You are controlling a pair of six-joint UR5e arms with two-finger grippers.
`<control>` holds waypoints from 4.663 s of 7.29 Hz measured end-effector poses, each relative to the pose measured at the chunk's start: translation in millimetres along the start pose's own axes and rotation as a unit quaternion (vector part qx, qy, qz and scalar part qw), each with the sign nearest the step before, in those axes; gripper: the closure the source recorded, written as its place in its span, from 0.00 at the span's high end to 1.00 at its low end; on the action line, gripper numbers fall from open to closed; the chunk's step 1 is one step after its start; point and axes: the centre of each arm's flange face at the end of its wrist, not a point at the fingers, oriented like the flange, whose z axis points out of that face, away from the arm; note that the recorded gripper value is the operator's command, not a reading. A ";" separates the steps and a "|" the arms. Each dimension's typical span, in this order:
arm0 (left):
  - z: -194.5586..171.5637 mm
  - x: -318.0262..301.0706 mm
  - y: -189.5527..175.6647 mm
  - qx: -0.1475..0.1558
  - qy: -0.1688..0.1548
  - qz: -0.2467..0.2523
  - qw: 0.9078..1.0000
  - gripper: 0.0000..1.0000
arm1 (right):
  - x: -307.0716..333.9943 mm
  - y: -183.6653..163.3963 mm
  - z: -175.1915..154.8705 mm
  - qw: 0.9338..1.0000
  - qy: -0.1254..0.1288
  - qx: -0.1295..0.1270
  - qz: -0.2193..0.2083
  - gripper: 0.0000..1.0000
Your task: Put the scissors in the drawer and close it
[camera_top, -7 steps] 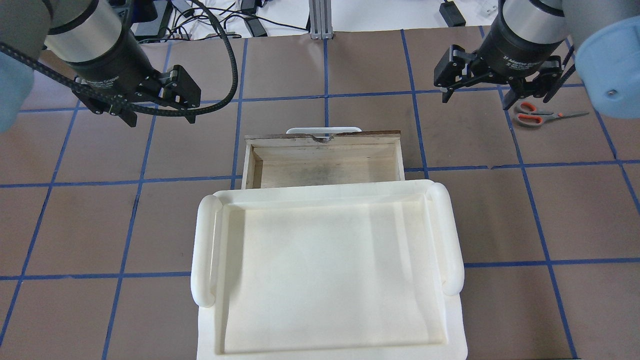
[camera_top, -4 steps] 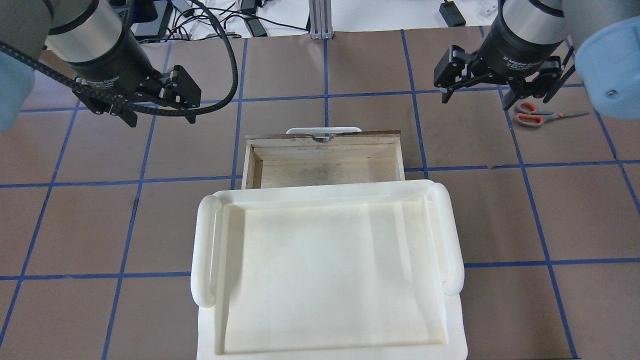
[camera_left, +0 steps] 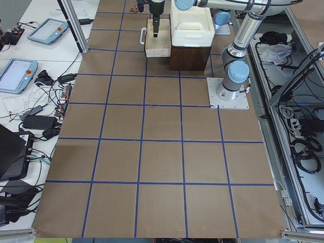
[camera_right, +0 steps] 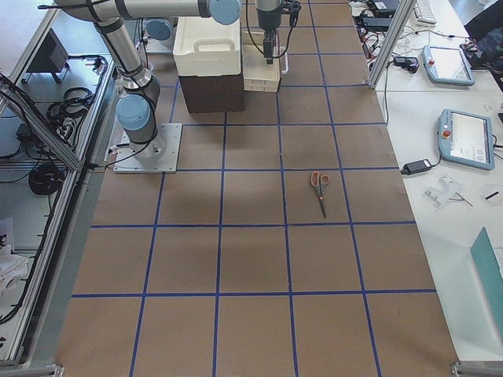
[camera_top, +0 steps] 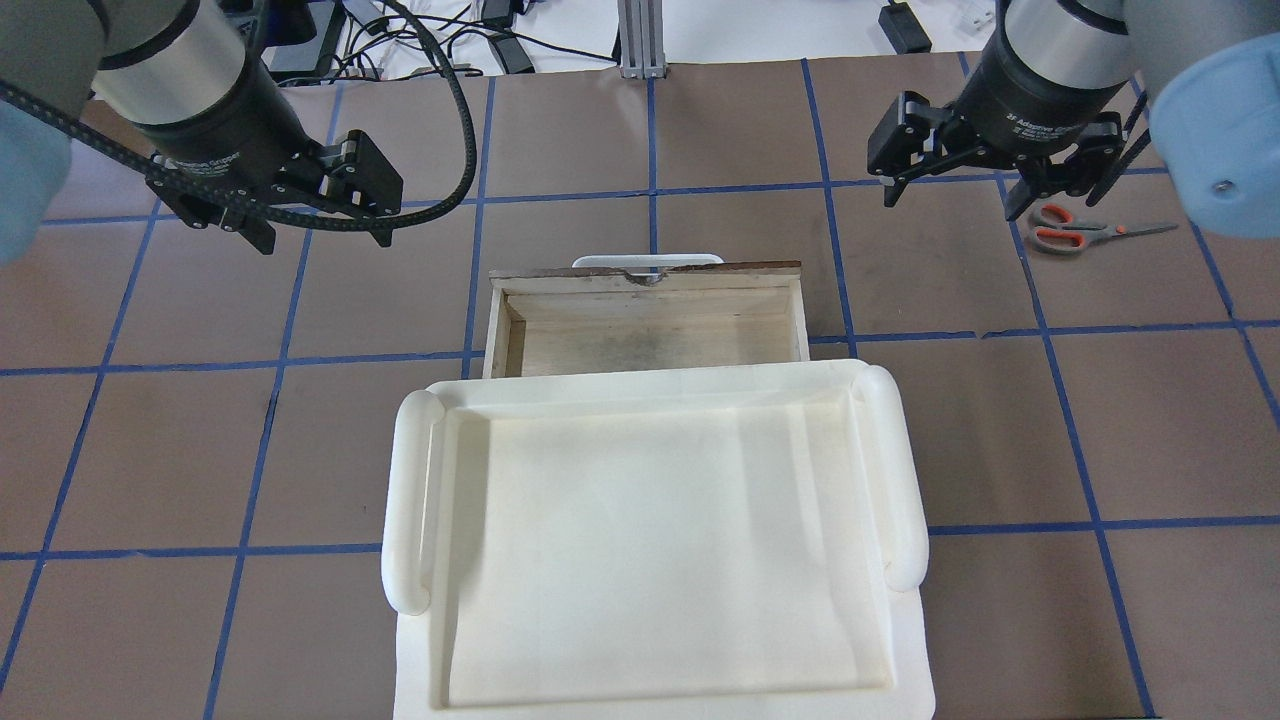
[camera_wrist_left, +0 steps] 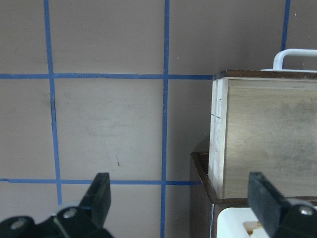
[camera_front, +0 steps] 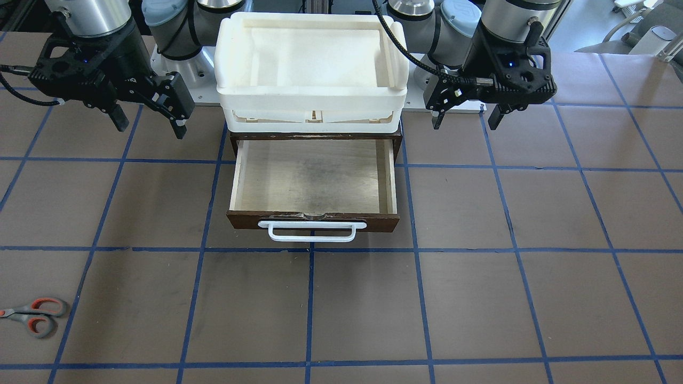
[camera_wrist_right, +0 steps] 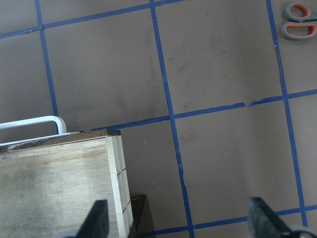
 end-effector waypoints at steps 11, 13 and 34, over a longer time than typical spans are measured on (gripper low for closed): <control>1.0 0.2 -0.2 -0.002 0.000 -0.001 1.000 1.00 | 31.8 -30.7 26.4 0.992 -0.001 -0.014 -0.125 1.00; 1.2 0.6 -0.1 -0.002 0.001 0.000 1.000 1.00 | 62.0 -50.0 45.3 0.975 -0.006 -0.029 -0.222 1.00; 3.3 1.7 0.0 -0.005 0.003 0.000 1.000 1.00 | 340.2 -219.1 330.7 0.667 -0.031 -0.049 -0.742 0.99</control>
